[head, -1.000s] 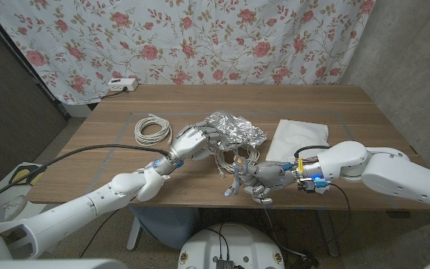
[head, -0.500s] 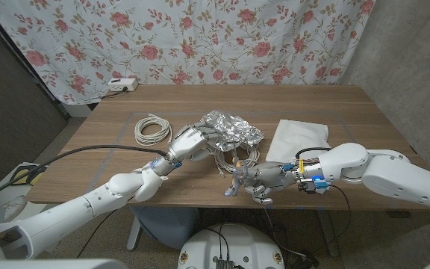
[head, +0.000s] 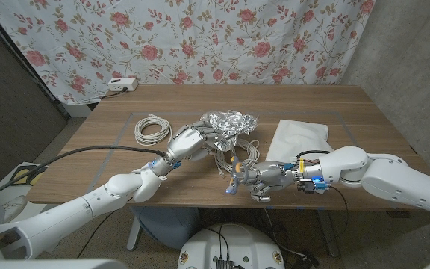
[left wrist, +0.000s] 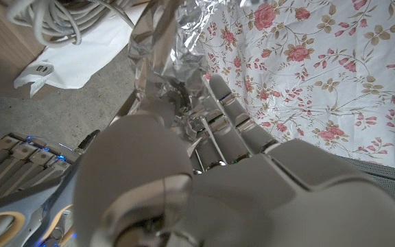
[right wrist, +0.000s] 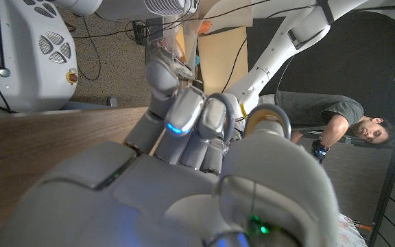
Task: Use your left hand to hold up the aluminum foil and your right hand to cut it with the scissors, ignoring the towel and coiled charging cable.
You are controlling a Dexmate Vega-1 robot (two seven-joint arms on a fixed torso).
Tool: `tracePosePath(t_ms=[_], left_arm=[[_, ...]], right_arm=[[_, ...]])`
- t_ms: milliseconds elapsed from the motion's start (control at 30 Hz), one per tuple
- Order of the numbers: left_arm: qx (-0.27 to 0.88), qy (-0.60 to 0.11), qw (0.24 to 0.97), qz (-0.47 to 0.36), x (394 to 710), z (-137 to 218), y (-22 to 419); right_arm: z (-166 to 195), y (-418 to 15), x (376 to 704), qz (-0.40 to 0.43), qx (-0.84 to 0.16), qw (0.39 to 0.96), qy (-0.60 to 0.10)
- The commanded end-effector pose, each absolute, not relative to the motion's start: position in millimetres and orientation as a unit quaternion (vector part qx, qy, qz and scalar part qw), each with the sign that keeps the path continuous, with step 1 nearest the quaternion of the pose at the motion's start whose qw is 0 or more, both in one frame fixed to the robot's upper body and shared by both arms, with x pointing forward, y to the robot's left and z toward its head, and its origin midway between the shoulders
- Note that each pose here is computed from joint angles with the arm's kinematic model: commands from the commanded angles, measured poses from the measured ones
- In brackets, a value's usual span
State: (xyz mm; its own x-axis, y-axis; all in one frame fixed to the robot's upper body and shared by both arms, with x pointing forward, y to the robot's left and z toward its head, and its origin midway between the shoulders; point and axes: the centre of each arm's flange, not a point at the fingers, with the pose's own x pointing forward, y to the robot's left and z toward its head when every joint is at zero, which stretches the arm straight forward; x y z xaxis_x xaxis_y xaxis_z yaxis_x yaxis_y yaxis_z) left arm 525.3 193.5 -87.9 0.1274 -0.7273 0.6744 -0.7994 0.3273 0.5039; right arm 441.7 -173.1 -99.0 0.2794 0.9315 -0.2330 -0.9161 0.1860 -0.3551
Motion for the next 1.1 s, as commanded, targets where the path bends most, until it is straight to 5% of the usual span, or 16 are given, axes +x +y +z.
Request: tracePosePath(t_ms=[33, 1100], left_arm=[[0.573, -0.664, 0.479, 0.030, 527.8, -86.5, 187.4], [0.578, -0.647, 0.493, 0.059, 524.8, -90.9, 197.6]], right_arm=[[-99.6, -175.8, 443.4, 0.593, -0.205, 0.778, -0.017], [-94.0, -182.9, 458.8, 0.586, -0.194, 0.786, -0.019]])
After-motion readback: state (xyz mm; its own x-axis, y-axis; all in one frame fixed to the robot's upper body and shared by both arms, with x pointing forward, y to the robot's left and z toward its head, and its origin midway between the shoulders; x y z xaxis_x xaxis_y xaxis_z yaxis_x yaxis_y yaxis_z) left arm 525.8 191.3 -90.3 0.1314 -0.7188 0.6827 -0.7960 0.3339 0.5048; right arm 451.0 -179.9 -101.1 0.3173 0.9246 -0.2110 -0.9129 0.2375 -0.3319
